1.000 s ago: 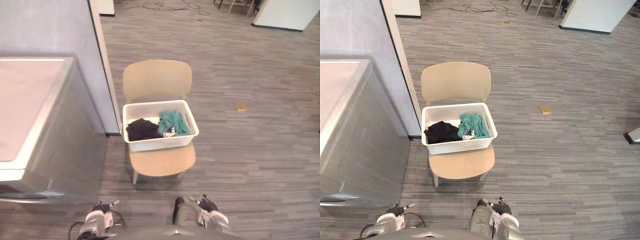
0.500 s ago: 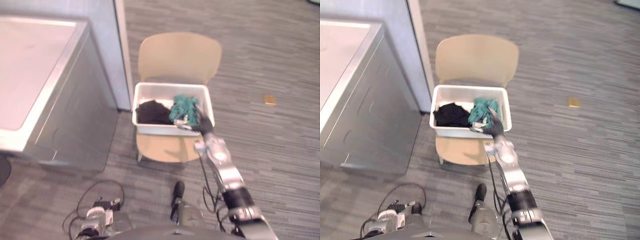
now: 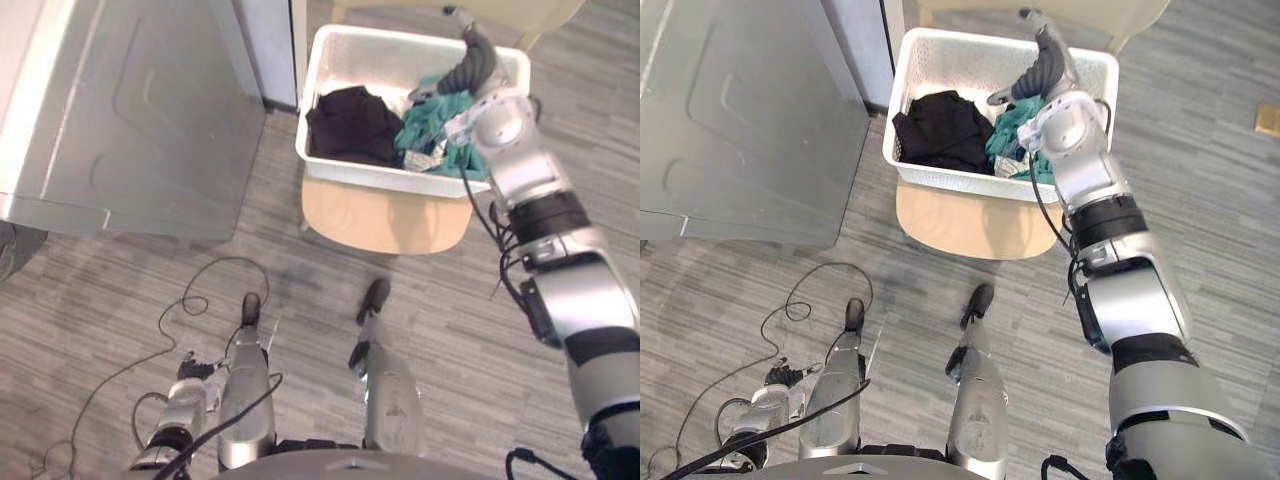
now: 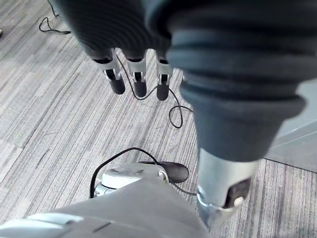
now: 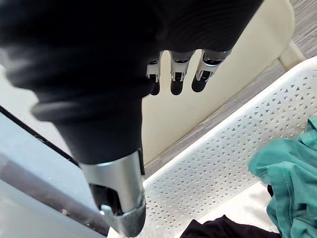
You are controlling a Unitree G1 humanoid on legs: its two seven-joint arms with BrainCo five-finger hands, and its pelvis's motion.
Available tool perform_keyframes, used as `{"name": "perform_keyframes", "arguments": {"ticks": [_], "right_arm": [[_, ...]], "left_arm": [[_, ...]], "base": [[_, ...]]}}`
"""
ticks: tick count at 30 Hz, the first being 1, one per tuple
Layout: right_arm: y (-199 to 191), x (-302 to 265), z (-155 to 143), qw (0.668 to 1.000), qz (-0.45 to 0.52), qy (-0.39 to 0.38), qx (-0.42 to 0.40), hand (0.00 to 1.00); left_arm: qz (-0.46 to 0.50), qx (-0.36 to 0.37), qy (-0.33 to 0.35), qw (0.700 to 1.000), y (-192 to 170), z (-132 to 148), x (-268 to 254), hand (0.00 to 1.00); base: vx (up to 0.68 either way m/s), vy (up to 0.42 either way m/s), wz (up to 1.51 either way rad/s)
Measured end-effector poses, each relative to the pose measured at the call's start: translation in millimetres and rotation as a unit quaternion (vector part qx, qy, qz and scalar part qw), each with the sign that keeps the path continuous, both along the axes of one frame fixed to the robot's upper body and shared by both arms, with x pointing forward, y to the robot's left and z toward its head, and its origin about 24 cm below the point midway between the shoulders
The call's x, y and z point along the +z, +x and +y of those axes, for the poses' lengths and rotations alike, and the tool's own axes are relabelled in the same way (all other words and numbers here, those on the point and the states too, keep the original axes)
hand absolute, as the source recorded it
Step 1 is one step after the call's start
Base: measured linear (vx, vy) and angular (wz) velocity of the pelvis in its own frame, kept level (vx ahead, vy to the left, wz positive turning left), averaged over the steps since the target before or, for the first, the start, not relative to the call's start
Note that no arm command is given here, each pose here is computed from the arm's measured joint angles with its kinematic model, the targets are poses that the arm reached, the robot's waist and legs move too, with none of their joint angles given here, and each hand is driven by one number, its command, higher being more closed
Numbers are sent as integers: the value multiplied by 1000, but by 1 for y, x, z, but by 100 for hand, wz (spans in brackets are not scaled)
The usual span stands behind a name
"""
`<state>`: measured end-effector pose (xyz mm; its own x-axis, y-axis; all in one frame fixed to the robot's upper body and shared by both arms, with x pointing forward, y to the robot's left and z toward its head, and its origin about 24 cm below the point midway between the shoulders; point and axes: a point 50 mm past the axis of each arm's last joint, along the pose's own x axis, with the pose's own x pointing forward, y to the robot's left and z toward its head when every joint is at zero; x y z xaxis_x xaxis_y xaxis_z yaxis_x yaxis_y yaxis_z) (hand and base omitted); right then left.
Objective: Pick up the laundry basket with both hands and put the clothes into the washing machine.
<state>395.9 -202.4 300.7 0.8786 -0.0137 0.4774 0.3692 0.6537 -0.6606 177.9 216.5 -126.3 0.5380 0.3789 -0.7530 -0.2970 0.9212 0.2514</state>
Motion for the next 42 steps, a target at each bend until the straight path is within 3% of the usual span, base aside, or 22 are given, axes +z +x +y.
{"name": "perform_keyframes", "arguments": {"ticks": [4, 12, 22, 42], "right_arm": [[3, 6, -6, 1000, 1, 8, -28, 0], [4, 19, -6, 999, -12, 15, -39, 0], [10, 8, 23, 1000, 2, 21, -5, 0], [19, 4, 29, 999, 33, 8, -27, 0]], "left_arm": [[-21, 41, -22, 999, 10, -3, 4, 0], [-60, 46, -36, 996, 36, -14, 17, 0], [-78, 42, -52, 995, 51, -30, 24, 0], [-123, 69, -60, 988, 72, -26, 41, 0]], "base": [[-8, 17, 8], [-7, 7, 2], [-2, 15, 3], [-15, 26, 5]]}}
